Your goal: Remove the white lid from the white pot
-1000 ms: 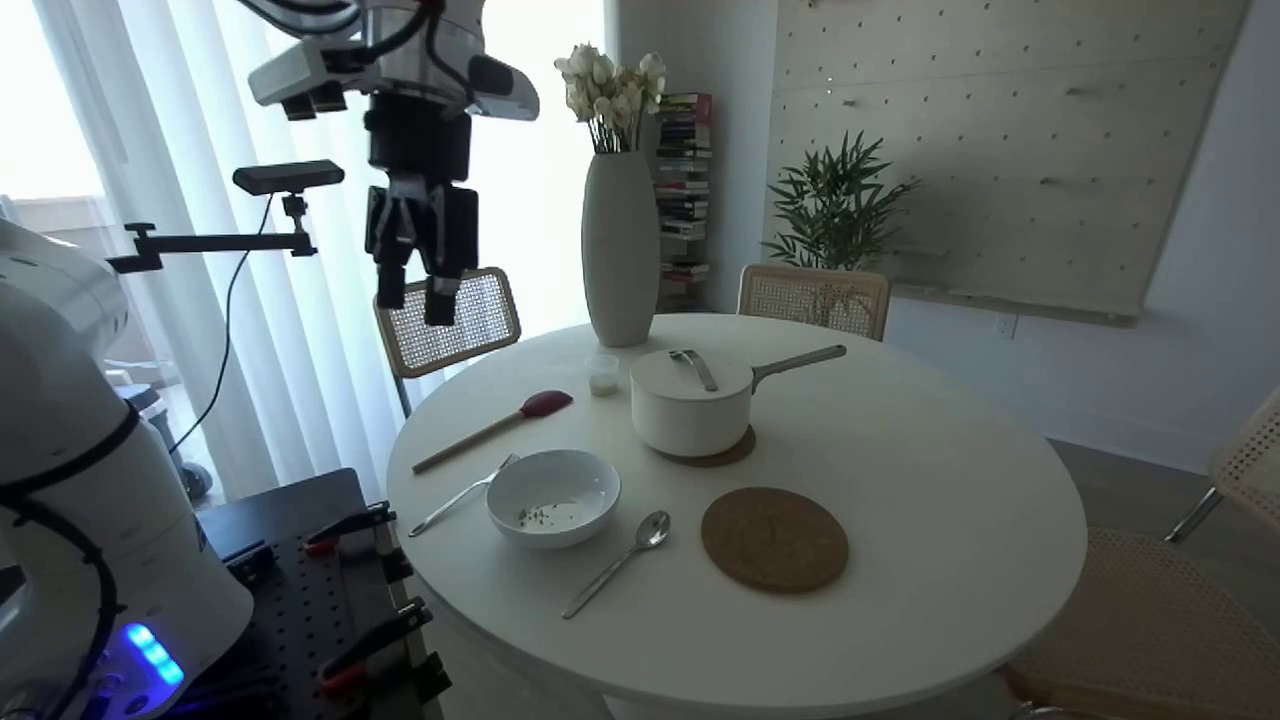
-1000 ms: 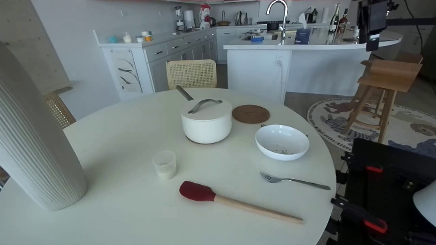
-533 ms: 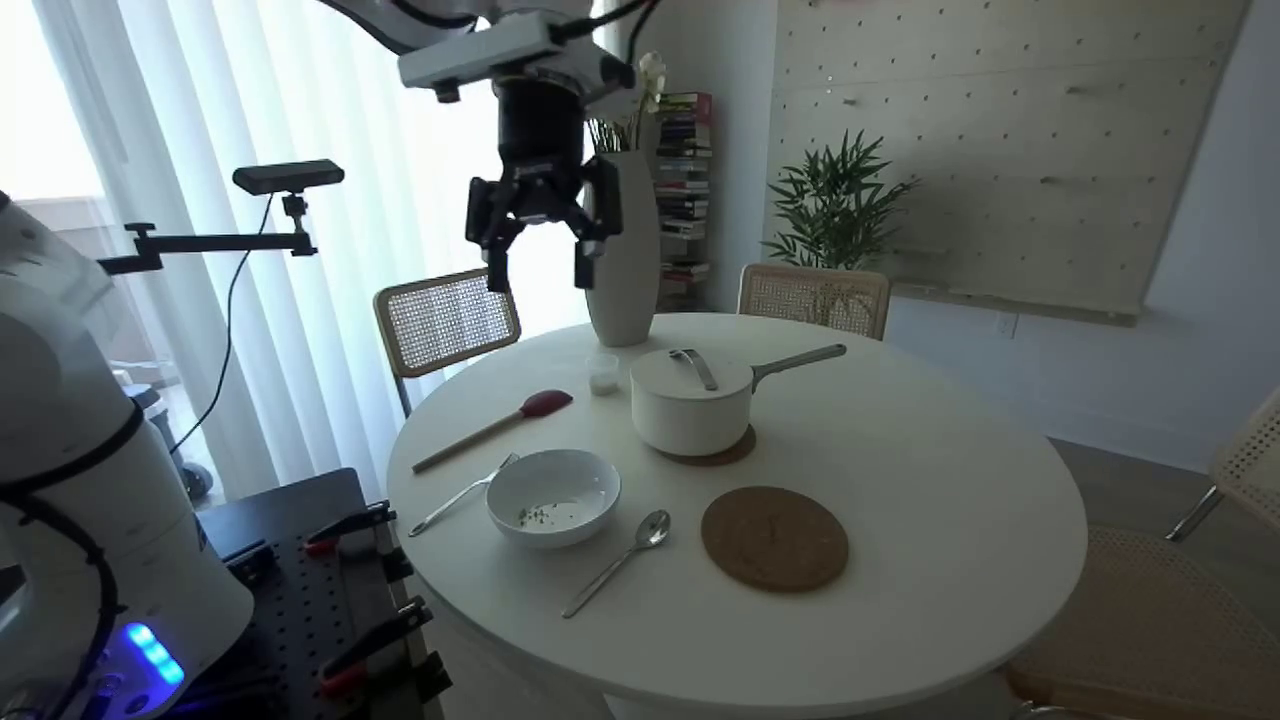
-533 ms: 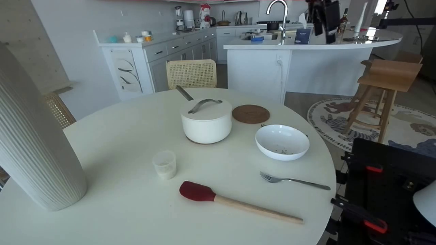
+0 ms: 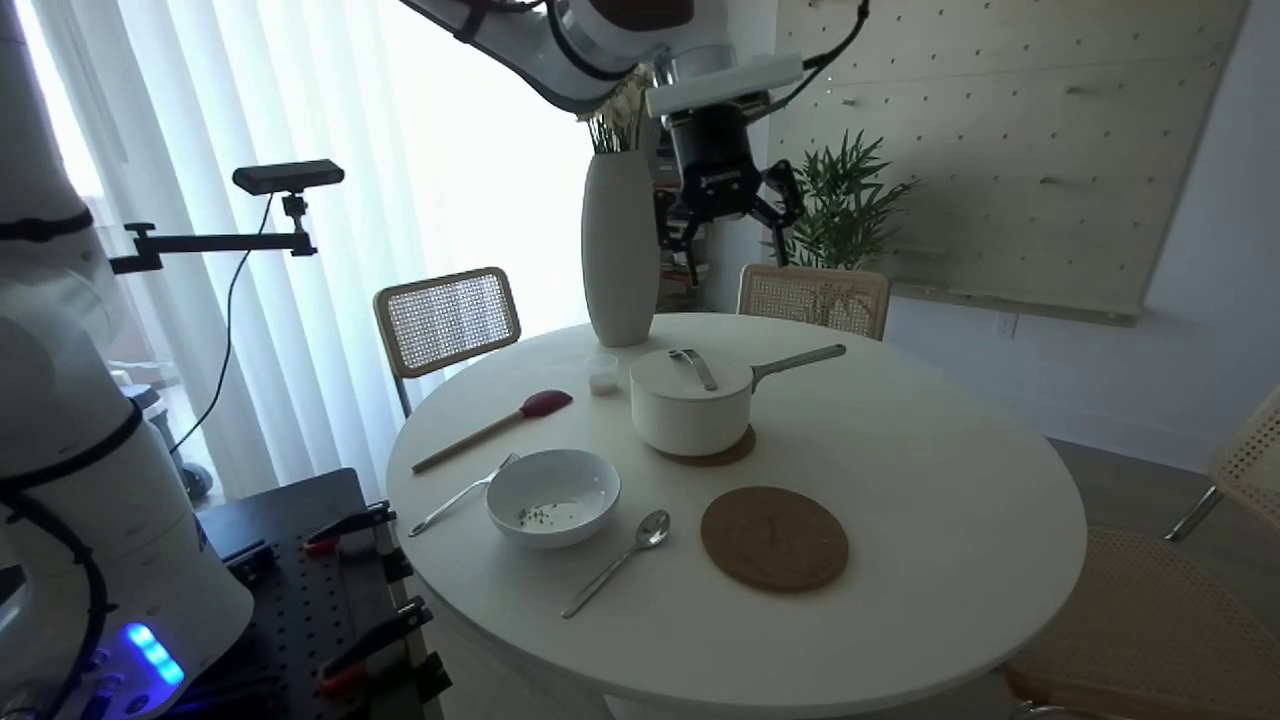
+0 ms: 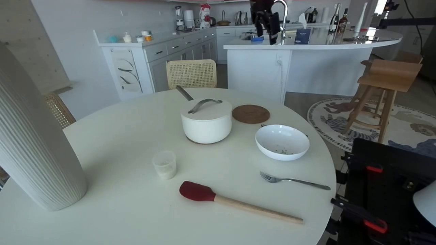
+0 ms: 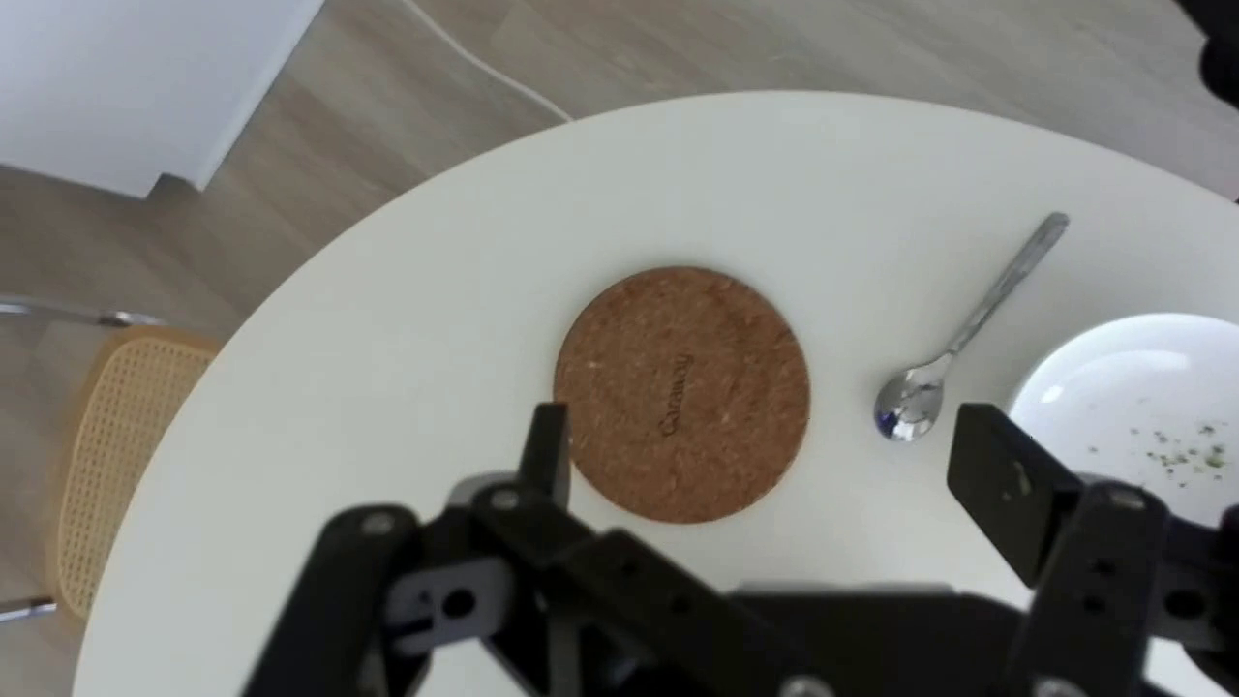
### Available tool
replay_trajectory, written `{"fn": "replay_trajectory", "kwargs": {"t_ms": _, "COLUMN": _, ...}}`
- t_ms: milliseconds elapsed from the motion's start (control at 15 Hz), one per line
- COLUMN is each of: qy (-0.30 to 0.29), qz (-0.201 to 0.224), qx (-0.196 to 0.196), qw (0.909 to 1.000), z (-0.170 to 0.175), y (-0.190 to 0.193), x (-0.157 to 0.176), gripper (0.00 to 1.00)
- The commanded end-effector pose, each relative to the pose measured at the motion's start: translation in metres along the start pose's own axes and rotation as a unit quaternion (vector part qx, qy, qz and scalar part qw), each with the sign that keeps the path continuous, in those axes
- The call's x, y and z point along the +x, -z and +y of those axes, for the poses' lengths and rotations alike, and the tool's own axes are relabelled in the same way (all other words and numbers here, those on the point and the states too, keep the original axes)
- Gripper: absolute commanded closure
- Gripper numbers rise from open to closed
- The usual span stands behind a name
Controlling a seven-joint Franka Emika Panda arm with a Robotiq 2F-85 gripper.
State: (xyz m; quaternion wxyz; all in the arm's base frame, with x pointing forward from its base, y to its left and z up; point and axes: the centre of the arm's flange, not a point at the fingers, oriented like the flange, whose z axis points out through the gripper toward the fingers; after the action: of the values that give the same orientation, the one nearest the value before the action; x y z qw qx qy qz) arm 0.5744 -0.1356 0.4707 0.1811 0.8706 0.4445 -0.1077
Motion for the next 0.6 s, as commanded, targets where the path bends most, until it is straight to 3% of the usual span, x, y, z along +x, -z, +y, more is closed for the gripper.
{"fn": "replay_trajectory", "kwargs": {"t_ms": 0, "qy": 0.068, "qz": 0.024, "qx": -0.015, "qw": 0.9973, "z": 0.069, "y": 0.008, "x": 0.055, "gripper": 0.0}}
{"fn": "replay_trajectory", "kwargs": {"t_ms": 267, "qy": 0.134, "qz": 0.067, "qx": -0.015, "qw": 0.9886, "z": 0.083, "y": 0.011, "x": 0.116, "gripper": 0.0}}
{"fn": "replay_trajectory", "kwargs": {"t_ms": 533, "qy": 0.17, "qz": 0.11, "qx": 0.004, "qw": 0.9793, "z": 0.072, "y": 0.014, "x": 0.163, "gripper": 0.0}}
